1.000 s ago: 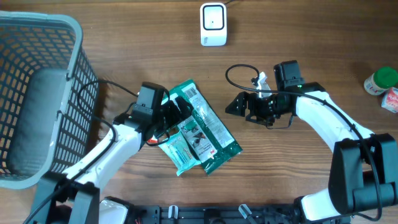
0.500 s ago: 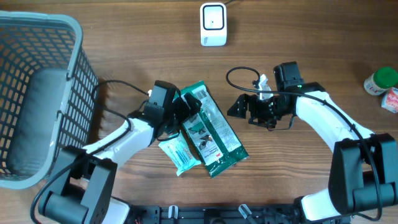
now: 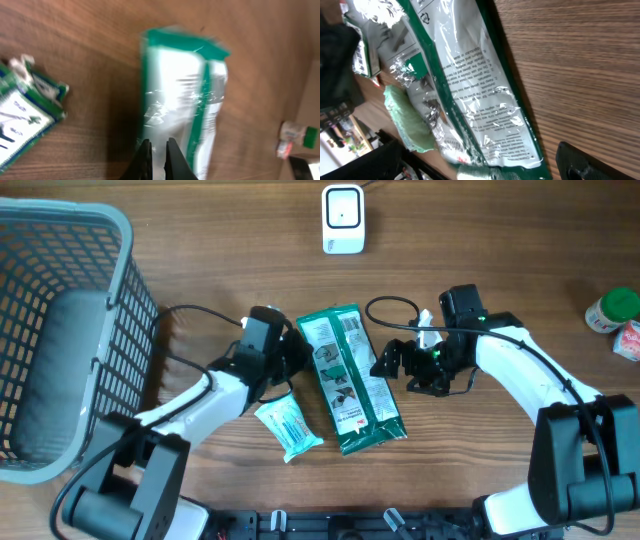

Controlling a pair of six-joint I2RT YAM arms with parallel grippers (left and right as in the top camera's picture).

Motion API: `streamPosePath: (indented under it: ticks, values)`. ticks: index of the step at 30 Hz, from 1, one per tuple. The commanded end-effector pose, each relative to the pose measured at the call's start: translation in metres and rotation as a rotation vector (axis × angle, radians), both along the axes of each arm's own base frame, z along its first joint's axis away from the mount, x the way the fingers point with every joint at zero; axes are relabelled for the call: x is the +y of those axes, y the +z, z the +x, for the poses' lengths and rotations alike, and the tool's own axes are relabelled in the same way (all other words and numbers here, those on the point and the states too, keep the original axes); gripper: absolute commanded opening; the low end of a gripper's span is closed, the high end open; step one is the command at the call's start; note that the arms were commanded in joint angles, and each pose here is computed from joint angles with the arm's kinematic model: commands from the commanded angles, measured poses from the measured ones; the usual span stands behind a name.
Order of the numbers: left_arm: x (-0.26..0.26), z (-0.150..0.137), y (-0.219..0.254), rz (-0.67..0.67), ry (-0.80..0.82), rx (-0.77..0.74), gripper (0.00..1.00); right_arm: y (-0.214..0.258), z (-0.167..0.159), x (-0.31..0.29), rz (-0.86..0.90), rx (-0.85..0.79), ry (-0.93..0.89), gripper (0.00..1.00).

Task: Scan the item barcode

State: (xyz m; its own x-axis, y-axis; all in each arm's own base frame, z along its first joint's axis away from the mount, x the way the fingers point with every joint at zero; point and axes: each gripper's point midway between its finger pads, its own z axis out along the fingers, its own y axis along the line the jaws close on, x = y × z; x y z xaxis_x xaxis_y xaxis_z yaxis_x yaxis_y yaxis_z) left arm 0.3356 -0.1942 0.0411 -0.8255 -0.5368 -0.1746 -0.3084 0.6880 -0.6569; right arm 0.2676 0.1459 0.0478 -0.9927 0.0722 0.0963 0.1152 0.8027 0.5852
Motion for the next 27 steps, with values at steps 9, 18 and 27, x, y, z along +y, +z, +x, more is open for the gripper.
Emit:
streamPosePath:
  ticks: [9,18,27]
  values:
    - [0.02,-0.017,0.006,0.026,0.013,0.06,1.0,-0.003,0.005,-0.008,-0.05,0.009,-0.054,1.0]
    - [-0.016,-0.013,-0.019,-0.007,-0.033,0.058,1.0,-0.009,0.008,-0.019,-0.122,-0.008,-0.062,1.0]
    - [-0.02,-0.01,-0.019,0.001,-0.035,0.03,1.0,-0.013,0.008,-0.025,-0.162,0.033,-0.132,1.0]
